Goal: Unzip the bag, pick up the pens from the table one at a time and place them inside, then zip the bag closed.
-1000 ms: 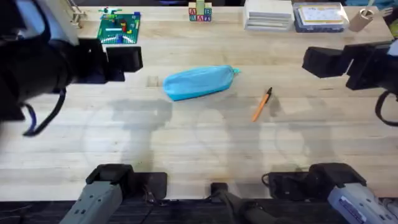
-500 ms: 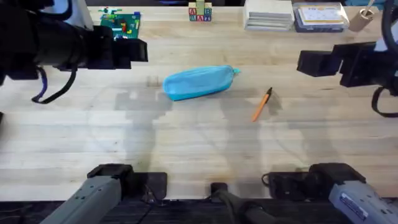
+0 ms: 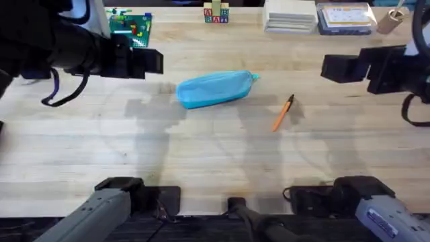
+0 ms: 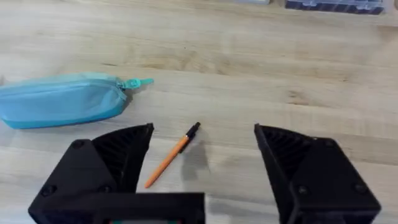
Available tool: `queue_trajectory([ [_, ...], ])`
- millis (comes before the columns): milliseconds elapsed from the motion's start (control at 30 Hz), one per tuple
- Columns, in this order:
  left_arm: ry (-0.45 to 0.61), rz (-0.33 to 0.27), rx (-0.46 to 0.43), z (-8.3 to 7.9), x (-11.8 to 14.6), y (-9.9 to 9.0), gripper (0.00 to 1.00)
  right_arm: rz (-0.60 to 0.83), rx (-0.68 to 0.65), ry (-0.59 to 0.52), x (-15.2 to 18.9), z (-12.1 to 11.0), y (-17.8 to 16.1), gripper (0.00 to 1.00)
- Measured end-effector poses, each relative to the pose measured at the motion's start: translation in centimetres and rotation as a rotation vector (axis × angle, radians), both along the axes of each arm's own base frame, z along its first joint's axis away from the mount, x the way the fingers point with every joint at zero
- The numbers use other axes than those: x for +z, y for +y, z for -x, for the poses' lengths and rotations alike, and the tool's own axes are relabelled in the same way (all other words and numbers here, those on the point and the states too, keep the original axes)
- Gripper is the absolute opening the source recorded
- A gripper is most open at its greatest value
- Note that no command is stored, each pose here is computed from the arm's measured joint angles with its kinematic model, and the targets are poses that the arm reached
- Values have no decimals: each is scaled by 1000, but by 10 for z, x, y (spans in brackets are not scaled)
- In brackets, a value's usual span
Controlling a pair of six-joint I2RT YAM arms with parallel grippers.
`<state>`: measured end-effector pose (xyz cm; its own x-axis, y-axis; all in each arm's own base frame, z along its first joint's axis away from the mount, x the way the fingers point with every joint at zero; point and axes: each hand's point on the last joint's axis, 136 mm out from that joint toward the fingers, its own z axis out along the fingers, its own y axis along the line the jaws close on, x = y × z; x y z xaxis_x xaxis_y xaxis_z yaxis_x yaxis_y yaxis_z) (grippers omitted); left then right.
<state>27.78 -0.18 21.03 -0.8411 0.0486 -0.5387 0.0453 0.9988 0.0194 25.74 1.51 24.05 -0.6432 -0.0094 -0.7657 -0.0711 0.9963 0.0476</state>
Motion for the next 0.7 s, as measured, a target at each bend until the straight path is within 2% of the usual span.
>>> queue_trajectory([
  [267,-34,-4,-406,3,2,-36,992,0,0,5,-1,1,0,997],
  [367,-70,16,-527,4,6,-46,993,0,0,5,-1,1,0,997],
  [400,-117,54,-630,6,12,-52,992,0,0,5,-1,1,0,998],
  [567,-214,126,-763,11,24,-60,992,0,0,4,-1,1,0,998],
  [700,-267,140,-808,6,29,-60,993,0,0,5,-1,1,0,998],
])
